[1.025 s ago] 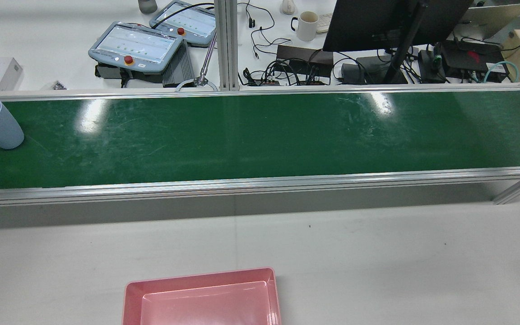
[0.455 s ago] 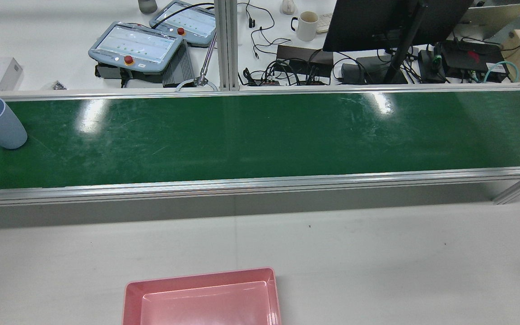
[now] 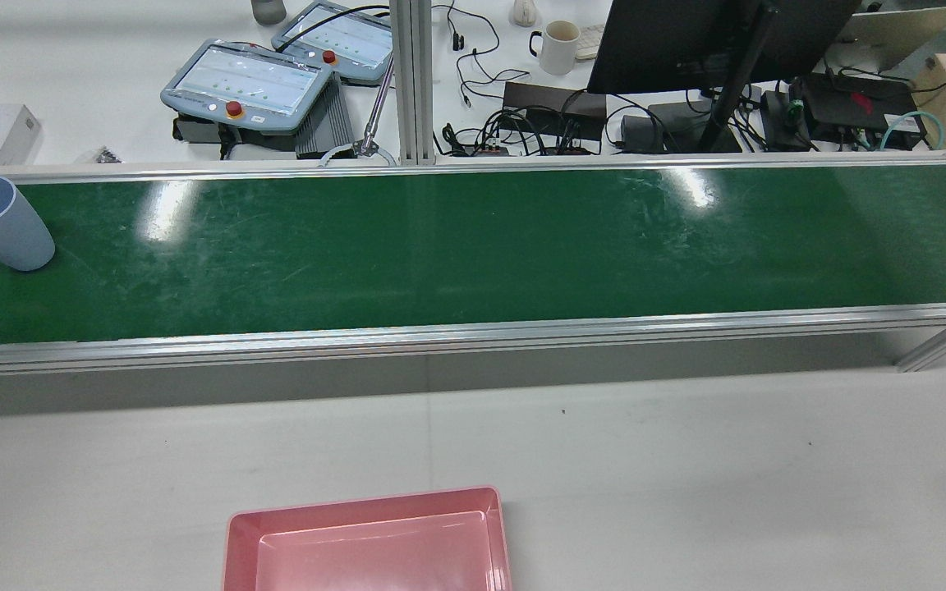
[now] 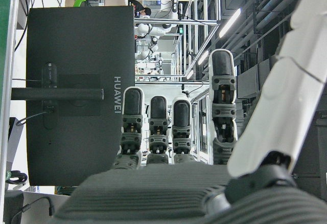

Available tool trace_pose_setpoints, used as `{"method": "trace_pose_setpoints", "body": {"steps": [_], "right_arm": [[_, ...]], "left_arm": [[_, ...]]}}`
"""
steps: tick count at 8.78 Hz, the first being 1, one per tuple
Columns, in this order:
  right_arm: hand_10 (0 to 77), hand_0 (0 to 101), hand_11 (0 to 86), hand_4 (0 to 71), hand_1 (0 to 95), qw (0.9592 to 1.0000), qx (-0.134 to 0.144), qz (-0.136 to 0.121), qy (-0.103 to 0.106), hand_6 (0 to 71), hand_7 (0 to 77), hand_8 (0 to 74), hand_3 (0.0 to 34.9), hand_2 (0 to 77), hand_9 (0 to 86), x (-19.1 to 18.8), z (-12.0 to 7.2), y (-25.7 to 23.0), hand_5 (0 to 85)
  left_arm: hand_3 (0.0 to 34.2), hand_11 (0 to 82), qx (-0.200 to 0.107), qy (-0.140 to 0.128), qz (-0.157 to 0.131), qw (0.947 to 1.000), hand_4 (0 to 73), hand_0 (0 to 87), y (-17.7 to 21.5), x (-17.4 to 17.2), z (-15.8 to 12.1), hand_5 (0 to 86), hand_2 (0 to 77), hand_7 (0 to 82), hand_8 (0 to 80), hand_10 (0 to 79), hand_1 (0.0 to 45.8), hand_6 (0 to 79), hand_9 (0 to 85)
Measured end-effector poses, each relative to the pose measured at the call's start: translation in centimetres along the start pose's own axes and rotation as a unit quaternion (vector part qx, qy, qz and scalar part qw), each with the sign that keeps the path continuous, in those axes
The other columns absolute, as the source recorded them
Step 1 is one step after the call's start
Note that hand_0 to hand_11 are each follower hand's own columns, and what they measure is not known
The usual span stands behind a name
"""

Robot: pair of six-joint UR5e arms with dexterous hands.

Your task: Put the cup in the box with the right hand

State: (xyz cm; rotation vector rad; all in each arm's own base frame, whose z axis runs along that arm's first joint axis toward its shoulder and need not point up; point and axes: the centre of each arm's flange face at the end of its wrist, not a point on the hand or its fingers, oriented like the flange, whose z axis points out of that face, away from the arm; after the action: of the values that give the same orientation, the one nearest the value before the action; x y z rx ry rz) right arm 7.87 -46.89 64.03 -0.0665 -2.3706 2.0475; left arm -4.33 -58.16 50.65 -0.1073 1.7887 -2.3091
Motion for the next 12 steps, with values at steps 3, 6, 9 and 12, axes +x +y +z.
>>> {"method": "trace_pose_setpoints", "body": {"steps": [3, 6, 9, 12], "right_arm": [[24.0, 51, 34.9, 51.8, 8.2, 1.0000, 0.000, 0.000, 0.000, 15.8, 57.3, 20.2, 0.0, 3.3, 31.6, 0.00, 0.01, 0.04, 4.9], [24.0, 51, 34.4, 51.8, 10.9, 1.0000, 0.000, 0.000, 0.000, 15.3, 56.2, 19.6, 0.0, 2.2, 33.3, 0.00, 0.01, 0.04, 4.9], [24.0, 51, 34.4, 51.8, 10.4, 1.0000, 0.000, 0.000, 0.000, 15.3, 55.6, 19.6, 0.0, 2.2, 33.3, 0.00, 0.01, 0.04, 4.9], [22.9, 51, 34.4, 51.8, 10.9, 1.0000, 0.000, 0.000, 0.000, 15.3, 55.6, 19.6, 0.0, 1.1, 33.3, 0.00, 0.00, 0.03, 4.9]], "left_arm": [[0.0, 0.0, 0.000, 0.000, 0.000, 1.0000, 0.0, 0.0, 0.00, 0.00, 0.00, 0.0, 0.5, 0.0, 0.0, 0.0, 0.5, 0.0, 0.5], [0.0, 0.0, 0.000, 0.000, 0.000, 1.0000, 0.0, 0.0, 0.00, 0.00, 0.00, 0.0, 0.5, 0.0, 0.0, 0.0, 0.5, 0.0, 0.5], [0.0, 0.0, 0.000, 0.000, 0.000, 1.0000, 0.0, 0.0, 0.00, 0.00, 0.00, 0.0, 0.5, 0.0, 0.0, 0.0, 0.5, 0.0, 0.5], [0.0, 0.0, 0.000, 0.000, 0.000, 1.0000, 0.0, 0.0, 0.00, 0.00, 0.00, 0.0, 0.5, 0.0, 0.0, 0.0, 0.5, 0.0, 0.5]]}}
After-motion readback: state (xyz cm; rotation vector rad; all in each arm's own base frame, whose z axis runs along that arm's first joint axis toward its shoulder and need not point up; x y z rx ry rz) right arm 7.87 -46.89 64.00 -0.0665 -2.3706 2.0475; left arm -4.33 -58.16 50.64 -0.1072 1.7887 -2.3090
